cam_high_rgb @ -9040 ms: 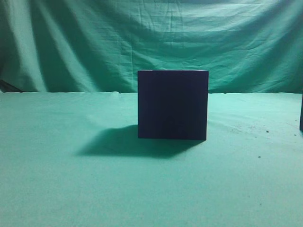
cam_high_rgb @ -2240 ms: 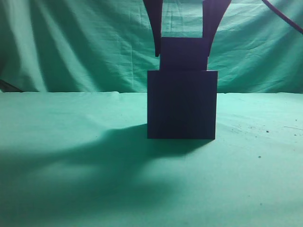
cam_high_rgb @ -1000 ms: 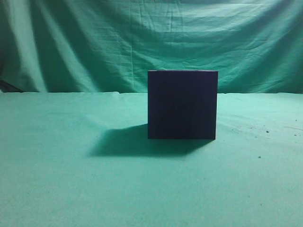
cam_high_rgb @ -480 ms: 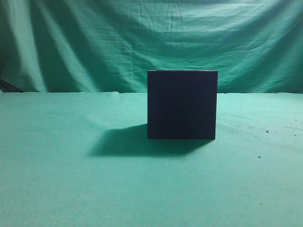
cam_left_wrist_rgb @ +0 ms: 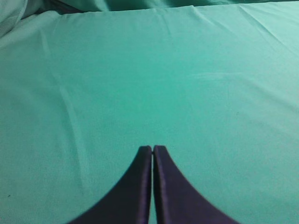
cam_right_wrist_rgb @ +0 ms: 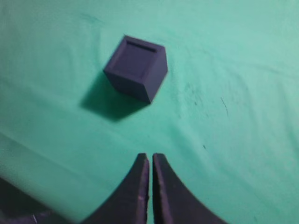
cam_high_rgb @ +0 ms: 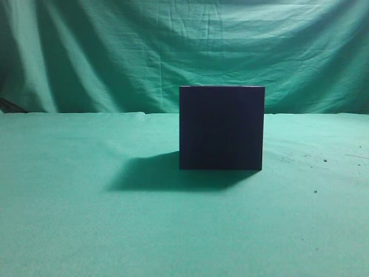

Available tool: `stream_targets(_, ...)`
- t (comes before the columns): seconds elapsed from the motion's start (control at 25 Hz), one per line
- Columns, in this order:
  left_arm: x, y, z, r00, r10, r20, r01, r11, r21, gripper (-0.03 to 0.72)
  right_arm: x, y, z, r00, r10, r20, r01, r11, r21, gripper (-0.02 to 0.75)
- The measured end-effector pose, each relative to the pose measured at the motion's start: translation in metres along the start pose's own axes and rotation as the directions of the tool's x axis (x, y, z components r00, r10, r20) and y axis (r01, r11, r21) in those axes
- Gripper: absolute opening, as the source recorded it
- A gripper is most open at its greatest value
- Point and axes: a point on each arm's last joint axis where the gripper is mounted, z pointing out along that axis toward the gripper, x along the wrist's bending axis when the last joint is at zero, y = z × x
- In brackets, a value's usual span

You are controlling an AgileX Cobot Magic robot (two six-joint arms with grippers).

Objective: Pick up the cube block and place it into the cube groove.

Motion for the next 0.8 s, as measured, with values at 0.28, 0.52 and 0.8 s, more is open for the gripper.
stream_targets(0.28,0.0,0.0,0.0,1.0,0.0,0.0,0.0,1.0,0.0,0.0,-0.002,-0.01,0.002,0.985,-0.17,-0.002,0.17,0.985,0.026,0.0)
stream_targets(0.52,0.0,0.0,0.0,1.0,0.0,0.0,0.0,1.0,0.0,0.0,0.001,-0.019,0.023,0.961,-0.272,-0.045,0.271,0.962,-0.018,0.0)
stream_targets(0.8,0.0,0.0,0.0,1.0,0.0,0.0,0.0,1.0,0.0,0.0,-0.014,-0.036,0.032,0.984,-0.171,0.052,0.178,0.925,-0.336,0.0)
